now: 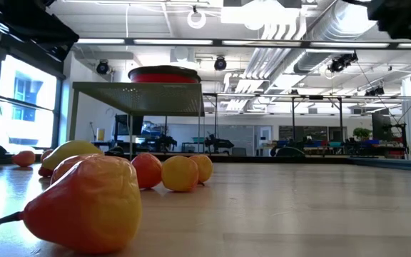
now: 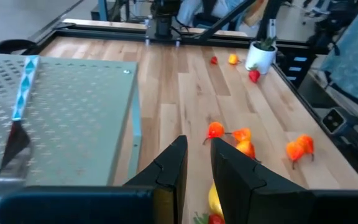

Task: Pick & Place Fruit
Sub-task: Put the strawberry into the red strainer on the shelf

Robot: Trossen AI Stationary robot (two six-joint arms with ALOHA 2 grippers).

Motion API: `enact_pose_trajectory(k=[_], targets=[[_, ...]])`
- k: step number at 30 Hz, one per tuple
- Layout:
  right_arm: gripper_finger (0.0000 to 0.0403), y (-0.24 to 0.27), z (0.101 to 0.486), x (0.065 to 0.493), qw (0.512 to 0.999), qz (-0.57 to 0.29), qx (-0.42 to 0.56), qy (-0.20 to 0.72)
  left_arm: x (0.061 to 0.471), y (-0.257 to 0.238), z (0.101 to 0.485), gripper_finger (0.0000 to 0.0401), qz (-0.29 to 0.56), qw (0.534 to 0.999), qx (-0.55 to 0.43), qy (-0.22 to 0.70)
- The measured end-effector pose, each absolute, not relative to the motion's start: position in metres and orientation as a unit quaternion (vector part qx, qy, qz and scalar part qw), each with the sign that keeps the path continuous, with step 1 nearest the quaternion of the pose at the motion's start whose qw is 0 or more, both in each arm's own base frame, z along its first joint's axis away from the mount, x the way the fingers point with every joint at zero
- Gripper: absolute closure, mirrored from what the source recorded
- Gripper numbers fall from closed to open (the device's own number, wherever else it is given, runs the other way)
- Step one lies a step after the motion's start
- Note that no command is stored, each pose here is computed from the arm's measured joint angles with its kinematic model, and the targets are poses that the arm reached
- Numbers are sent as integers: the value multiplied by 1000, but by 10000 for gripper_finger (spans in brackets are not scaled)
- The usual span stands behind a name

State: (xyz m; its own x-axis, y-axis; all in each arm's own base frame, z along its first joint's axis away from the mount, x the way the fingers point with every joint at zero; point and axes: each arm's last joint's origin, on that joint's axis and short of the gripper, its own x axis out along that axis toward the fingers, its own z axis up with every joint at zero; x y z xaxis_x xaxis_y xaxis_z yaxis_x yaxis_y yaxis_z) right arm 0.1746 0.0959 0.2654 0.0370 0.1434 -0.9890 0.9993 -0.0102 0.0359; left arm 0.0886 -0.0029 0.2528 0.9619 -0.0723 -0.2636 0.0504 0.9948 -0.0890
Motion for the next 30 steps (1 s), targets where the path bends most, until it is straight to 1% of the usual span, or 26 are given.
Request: enact_pose_trajectory(k=[5, 8, 10, 12, 14, 20, 24, 27, 30], targets=[[400, 111, 257, 174, 482, -465, 519, 531, 89, -2, 253, 334, -7, 990, -37, 133], [399, 118, 250, 177, 458, -471, 506, 559, 89, -1, 253, 334, 7, 990, -36, 133], [388, 122, 245, 179, 438, -475, 500, 576, 89, 0, 253, 334, 13, 990, -37, 133], [368, 125, 239, 183, 423, -477, 497, 588, 89, 0, 253, 334, 15, 990, -38, 133], [338, 128, 234, 186, 416, -483, 492, 593, 89, 0, 253, 334, 15, 990, -38, 133], [226, 131, 222, 192, 410, -502, 473, 597, 88, 0, 251, 334, 17, 989, -38, 145], [163, 134, 215, 194, 416, -481, 477, 607, 88, 0, 250, 334, 18, 988, -36, 147], [137, 135, 204, 193, 435, -475, 480, 595, 88, 0, 250, 334, 18, 988, -36, 147], [132, 134, 192, 189, 436, -477, 482, 591, 88, 0, 250, 334, 18, 988, -36, 147]])
